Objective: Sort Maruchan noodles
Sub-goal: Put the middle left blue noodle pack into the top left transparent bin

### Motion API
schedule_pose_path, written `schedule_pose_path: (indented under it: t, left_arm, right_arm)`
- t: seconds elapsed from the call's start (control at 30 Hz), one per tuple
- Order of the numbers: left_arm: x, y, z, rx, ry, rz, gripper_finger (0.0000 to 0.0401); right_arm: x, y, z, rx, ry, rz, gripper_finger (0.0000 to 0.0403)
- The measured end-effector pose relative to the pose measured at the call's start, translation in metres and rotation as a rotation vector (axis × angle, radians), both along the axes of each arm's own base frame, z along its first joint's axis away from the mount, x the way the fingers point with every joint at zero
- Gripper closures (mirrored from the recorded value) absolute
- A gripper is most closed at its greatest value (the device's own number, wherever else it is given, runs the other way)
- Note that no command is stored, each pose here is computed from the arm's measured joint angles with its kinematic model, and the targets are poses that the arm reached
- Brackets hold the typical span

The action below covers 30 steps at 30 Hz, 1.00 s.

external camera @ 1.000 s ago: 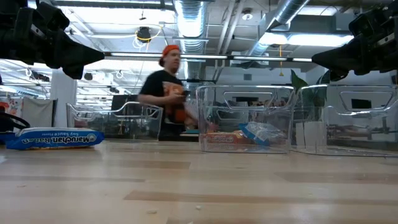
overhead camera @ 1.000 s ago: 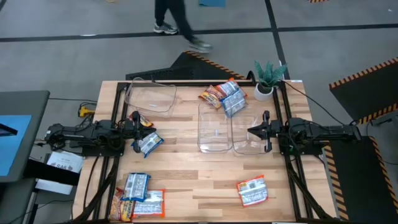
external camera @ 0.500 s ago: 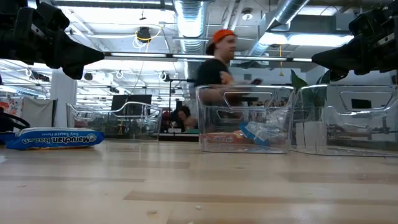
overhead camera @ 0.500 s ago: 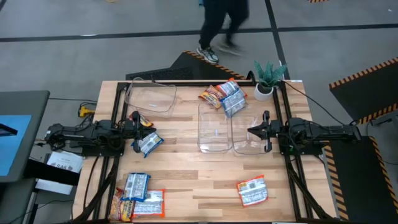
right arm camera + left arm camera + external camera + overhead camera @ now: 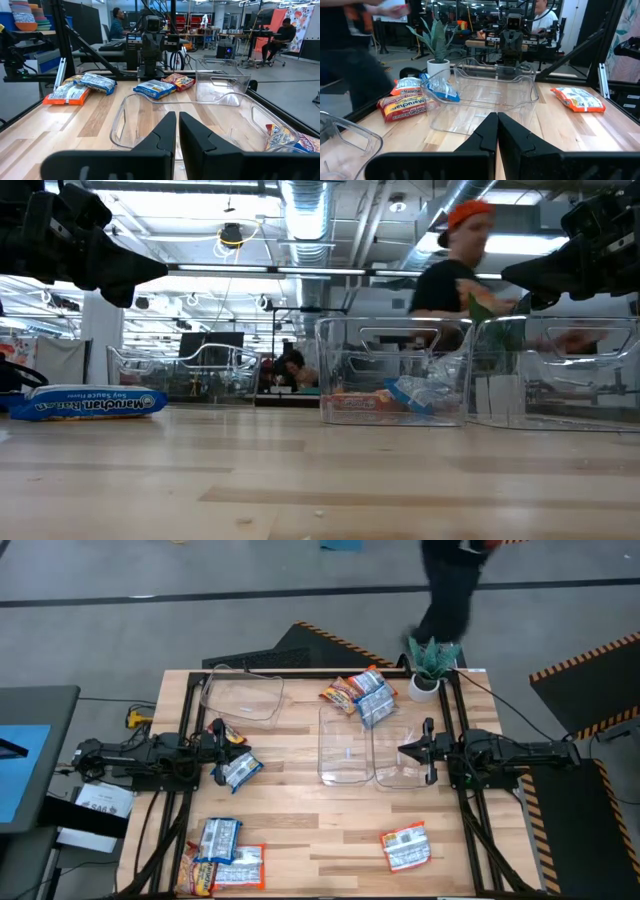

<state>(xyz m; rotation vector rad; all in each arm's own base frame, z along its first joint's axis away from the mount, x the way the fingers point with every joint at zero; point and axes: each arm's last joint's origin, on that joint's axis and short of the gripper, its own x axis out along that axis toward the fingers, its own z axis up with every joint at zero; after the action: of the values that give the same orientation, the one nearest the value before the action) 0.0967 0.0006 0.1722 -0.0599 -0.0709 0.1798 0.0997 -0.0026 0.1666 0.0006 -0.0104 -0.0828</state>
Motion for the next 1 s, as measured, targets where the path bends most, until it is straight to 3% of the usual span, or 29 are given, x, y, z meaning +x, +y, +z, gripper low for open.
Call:
schedule_pose_path:
  t: [0.23,0.37,0.57,0.8,1.0]
  left_arm:
    - [0.000,0.000,0.000,0.000,-0.001,0.002,0.0401]
    - [-0.001,0.001,0.009,-0.043,-0.087,0.020,0.0394]
    - [-0.001,0.000,0.043,-0.049,-0.100,0.008,0.0317]
    - [0.026,-0.005,0.060,-0.049,0.296,-0.028,0.0194]
    - [0.058,-0.018,0.042,-0.077,0.759,0.011,0.0160]
  right_arm:
    - [0.000,0.000,0.000,0.002,-0.005,0.000,0.0356]
    - [0.000,0.000,0.001,0.002,-0.006,0.000,0.0356]
    - [0.000,0.000,0.001,0.002,-0.007,0.000,0.0356]
    - [0.000,0.000,0.001,0.002,-0.009,0.000,0.0356]
    - [0.000,0.000,0.001,0.001,-0.009,0.000,0.0356]
